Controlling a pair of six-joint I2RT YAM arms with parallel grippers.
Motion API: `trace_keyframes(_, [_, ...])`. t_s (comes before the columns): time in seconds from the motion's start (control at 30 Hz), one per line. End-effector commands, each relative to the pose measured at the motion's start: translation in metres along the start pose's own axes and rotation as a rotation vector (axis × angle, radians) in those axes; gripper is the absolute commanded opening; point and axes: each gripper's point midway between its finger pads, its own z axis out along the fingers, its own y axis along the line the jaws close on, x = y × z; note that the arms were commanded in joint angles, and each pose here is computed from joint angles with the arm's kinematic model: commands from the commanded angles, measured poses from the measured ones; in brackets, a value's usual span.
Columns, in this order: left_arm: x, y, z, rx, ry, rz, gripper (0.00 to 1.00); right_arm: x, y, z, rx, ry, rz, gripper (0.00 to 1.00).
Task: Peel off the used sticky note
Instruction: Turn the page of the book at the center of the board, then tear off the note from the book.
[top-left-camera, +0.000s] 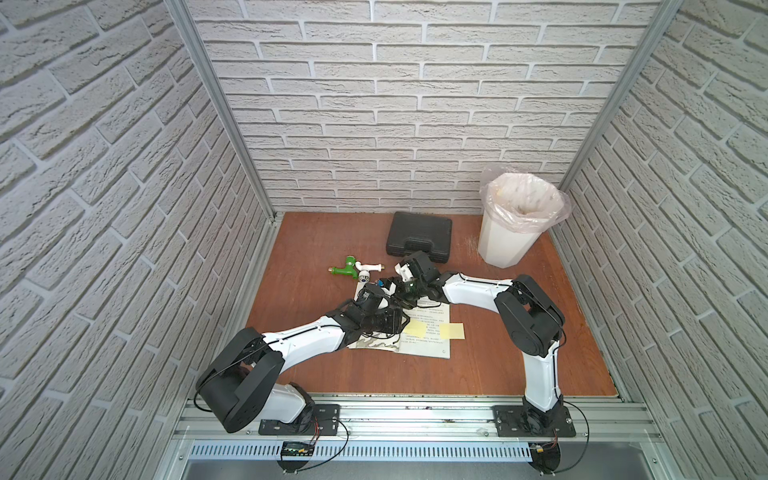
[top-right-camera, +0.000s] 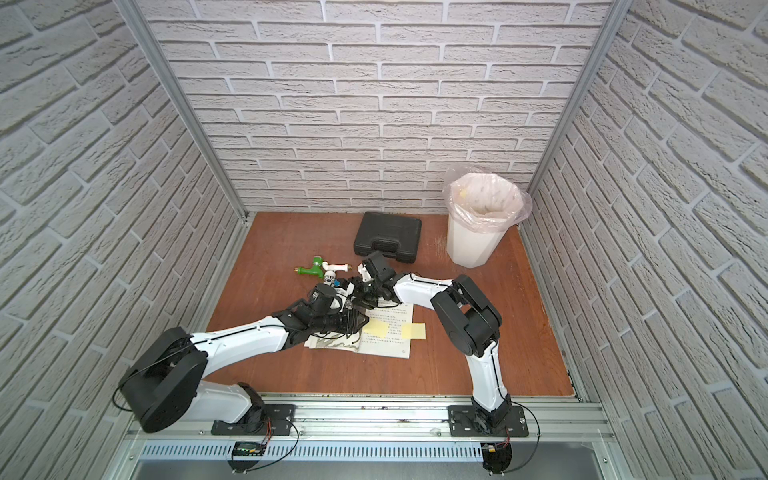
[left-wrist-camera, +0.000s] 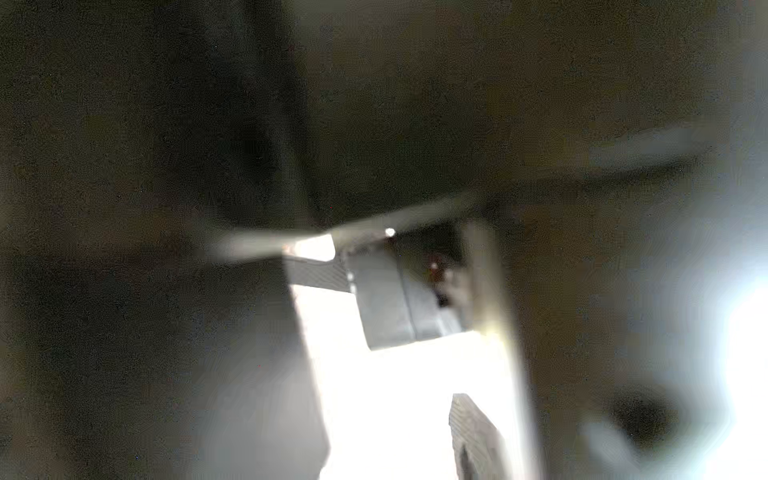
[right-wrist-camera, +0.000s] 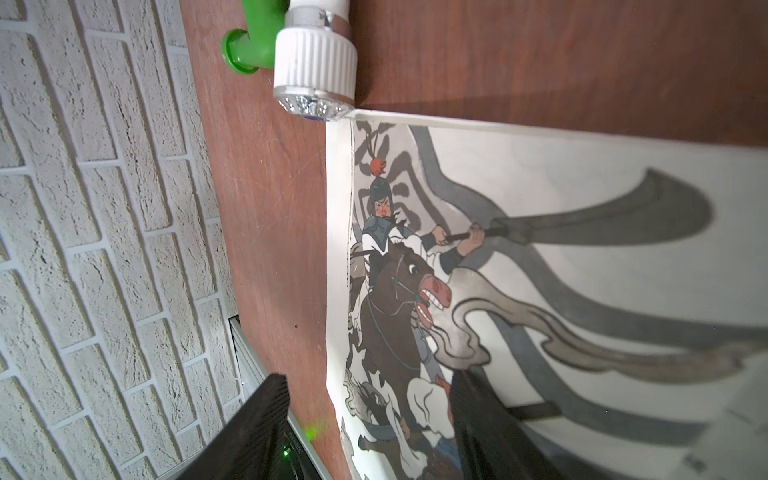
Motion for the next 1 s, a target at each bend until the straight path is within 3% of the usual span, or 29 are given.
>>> trace_keyframes(0.0, [0.035,0.021,0.007,-0.04,0.099,-0.041,0.6,-0.028,0.068,-0.052,-0.141,-0.125,-0.122,0.68])
trace_keyframes(0.5, [0.046,0.028,0.006,-0.029,0.105,-0.043,0.59,-0.059,0.041,-0.116,-0.064,-0.262,-0.109,0.7])
trace_keyframes(0.97, [0.053,0.036,0.008,-0.038,0.108,-0.058,0.59,0.014,-0.04,-0.135,0.051,-0.232,-0.092,0.75])
